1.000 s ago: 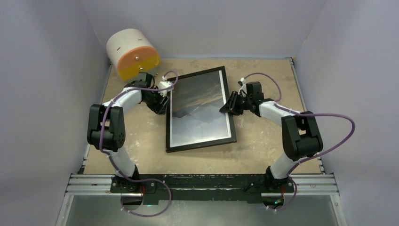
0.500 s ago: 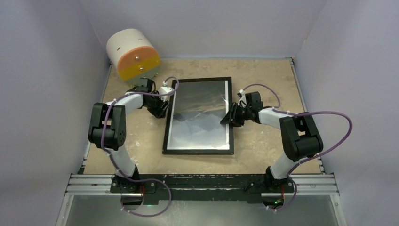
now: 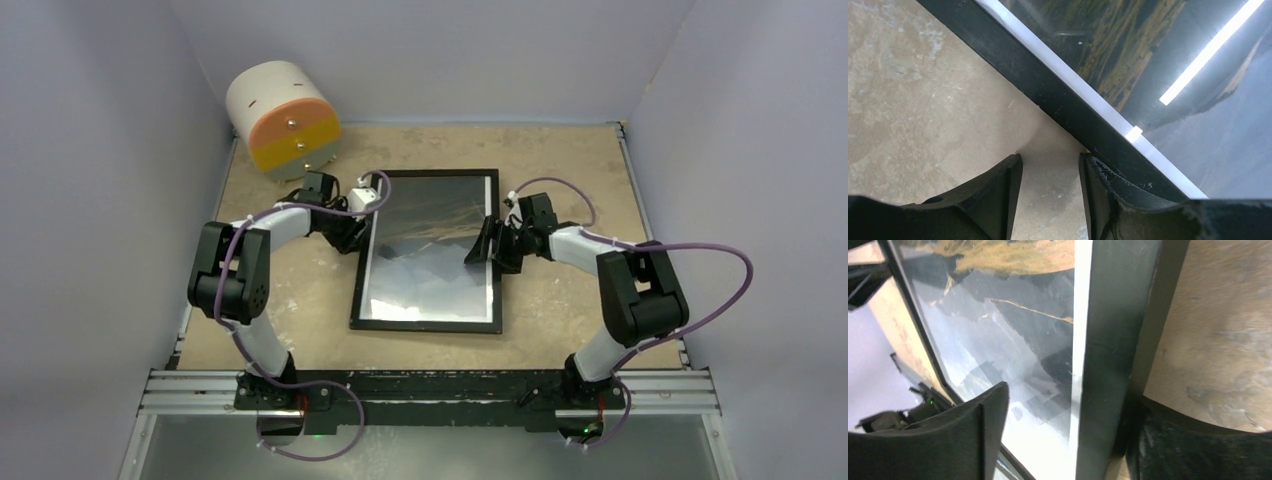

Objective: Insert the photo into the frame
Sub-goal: Turn over the photo frame at the center of the board, then reset both arms

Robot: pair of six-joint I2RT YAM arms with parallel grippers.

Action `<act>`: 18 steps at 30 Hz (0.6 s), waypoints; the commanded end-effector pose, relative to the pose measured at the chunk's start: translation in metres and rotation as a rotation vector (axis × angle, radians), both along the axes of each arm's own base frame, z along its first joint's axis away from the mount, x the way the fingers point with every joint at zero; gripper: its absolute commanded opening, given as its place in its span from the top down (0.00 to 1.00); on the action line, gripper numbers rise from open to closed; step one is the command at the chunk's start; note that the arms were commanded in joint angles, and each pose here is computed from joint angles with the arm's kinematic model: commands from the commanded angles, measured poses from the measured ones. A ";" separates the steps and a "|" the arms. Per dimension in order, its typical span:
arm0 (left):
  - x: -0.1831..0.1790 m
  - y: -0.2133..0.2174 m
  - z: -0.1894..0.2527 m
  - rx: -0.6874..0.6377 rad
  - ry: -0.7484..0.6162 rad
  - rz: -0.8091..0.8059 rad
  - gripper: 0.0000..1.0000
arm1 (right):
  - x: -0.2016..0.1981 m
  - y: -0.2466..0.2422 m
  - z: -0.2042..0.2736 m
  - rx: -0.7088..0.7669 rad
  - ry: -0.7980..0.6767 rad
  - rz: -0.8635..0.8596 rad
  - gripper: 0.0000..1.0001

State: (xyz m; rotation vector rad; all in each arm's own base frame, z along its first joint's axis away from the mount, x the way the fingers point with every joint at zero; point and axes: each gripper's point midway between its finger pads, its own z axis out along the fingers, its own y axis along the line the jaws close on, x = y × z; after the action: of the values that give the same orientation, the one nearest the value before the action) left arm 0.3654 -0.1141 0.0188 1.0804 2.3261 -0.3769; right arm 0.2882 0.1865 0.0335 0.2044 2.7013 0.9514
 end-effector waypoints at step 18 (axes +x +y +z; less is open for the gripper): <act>0.031 0.016 0.086 -0.205 -0.044 0.156 0.37 | 0.062 -0.094 0.085 -0.438 -0.327 -0.376 0.01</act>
State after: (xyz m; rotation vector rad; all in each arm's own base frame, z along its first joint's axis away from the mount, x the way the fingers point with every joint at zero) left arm 0.3605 -0.1119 0.0456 0.9757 2.3763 -0.5258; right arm 0.3034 0.1164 0.0497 0.3449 2.6599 0.3696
